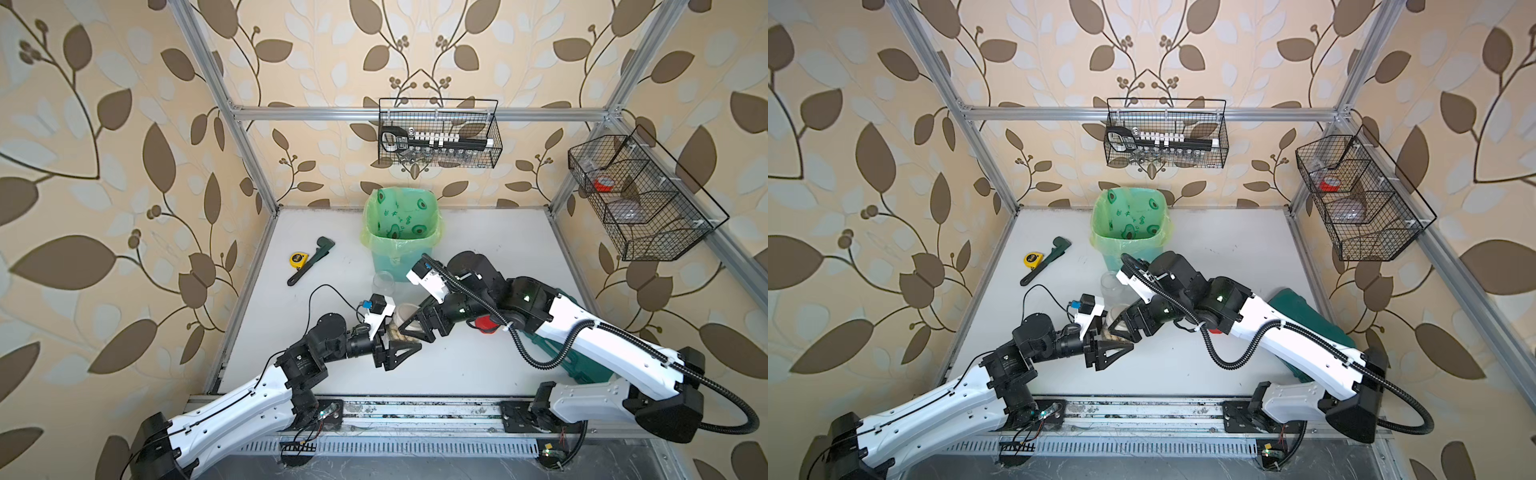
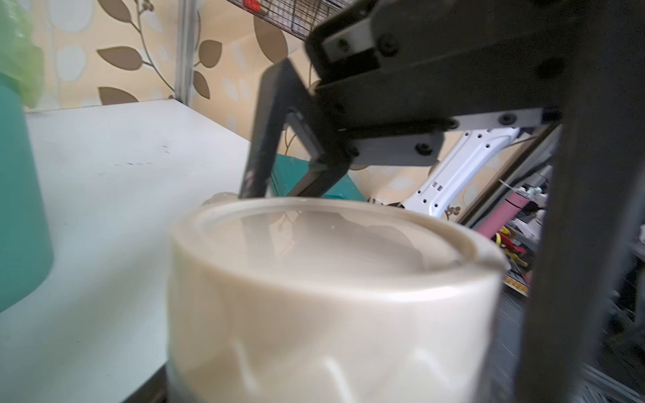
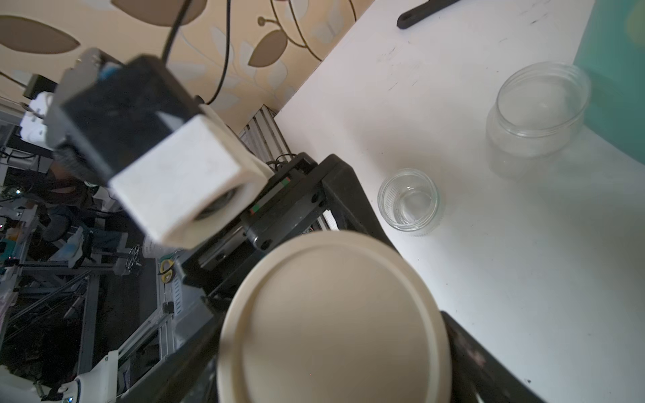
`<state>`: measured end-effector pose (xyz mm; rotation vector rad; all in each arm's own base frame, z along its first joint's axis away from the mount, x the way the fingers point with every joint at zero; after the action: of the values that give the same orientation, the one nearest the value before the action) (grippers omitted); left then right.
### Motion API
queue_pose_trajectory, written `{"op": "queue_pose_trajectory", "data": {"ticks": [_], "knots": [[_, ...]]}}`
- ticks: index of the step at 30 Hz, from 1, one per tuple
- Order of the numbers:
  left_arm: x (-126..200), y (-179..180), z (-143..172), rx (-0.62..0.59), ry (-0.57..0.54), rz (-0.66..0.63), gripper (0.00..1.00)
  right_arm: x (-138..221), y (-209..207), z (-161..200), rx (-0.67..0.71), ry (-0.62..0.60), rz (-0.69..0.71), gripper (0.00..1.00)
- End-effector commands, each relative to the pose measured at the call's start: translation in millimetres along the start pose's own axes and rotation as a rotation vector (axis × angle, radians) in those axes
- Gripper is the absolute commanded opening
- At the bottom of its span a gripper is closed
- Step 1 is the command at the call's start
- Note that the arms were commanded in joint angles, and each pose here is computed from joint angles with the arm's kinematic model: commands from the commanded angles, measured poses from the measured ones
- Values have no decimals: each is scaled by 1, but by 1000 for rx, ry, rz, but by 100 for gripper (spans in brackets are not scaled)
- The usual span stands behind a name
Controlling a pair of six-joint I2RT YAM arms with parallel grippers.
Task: Empty moldy peanuts from jars
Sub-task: Pick up the jar from the center of the board, then unscrew the lid from the jar.
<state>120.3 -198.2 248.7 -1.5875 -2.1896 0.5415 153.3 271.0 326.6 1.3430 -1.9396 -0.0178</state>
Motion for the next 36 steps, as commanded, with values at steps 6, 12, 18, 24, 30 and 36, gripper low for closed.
{"op": "queue_pose_trajectory", "data": {"ticks": [6, 12, 18, 24, 30, 36], "knots": [[8, -14, -46, -75, -220, -29, 0, 27, 0, -21, 22, -356, 50, 100], [2, -17, -87, -128, -362, -109, 0, 53, 8, -58, 66, -451, 117, 100], [-20, -25, -138, -226, -417, -167, 0, 88, 11, -84, 106, -557, 231, 100], [-15, -18, -133, -226, -474, -206, 0, 75, -10, -44, 67, -618, 255, 100], [-16, -8, -118, -229, -445, -232, 0, 60, -17, -37, 72, -631, 245, 100], [-19, -12, -115, -216, -404, -181, 0, 58, -7, -40, 84, -642, 172, 99]]}}
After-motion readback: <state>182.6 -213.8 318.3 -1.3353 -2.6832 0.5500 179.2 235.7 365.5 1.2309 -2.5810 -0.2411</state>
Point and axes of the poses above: each gripper's point midway between its finger pads, its own x axis back along the fingers, its own y axis along the line the jaws close on, z = x × y, the point moved 7 cm from there along x, back along the fingers, and after that the axes turned 9 degrees about x, right-handed, at the moved point
